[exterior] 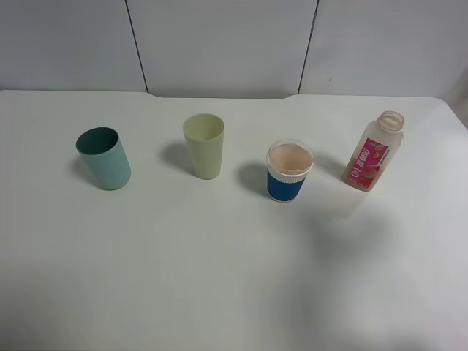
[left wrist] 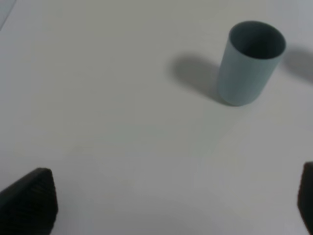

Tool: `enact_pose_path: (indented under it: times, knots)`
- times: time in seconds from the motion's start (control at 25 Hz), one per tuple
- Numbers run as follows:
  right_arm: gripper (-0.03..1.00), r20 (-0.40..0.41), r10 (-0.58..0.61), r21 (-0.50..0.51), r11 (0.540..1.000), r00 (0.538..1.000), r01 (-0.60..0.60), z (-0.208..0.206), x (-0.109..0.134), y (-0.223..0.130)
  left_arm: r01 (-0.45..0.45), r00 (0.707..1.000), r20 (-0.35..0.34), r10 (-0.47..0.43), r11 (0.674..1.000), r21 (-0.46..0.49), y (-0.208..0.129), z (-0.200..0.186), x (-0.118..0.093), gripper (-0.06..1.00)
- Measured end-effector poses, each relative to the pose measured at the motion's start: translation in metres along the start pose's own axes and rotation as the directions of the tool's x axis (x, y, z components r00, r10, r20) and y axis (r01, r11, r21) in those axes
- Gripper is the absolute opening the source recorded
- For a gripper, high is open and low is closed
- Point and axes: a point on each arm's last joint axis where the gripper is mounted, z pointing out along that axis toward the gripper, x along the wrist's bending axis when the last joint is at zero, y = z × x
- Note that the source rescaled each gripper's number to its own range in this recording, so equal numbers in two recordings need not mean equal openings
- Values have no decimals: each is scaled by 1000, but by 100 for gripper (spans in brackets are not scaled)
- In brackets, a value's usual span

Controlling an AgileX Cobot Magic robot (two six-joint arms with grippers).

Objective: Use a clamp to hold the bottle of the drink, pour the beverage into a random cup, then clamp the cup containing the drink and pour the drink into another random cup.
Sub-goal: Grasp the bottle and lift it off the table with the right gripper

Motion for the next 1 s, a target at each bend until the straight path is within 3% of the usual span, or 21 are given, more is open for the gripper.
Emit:
enact_pose_path:
  times: [0.28,0.56,0.68,0.96,1.0]
  knots:
    - [100,-12,-37,73,997,999,38,19,-1,5,0,1000,0,0,1000,0,0,0,0,100]
    - [100,5,-44,83,996,999,44,27,-4,8,0,1000,0,0,1000,0,0,0,0,100]
    - [100,75,-12,19,1000,997,10,29,-14,11,0,1000,0,0,1000,0,0,0,0,100]
    - [100,140,58,-57,997,988,-51,42,-17,0,0,1000,0,0,1000,0,0,0,0,100]
    - [100,164,74,-107,993,984,-57,47,-17,-3,0,1000,0,0,1000,0,0,0,0,100]
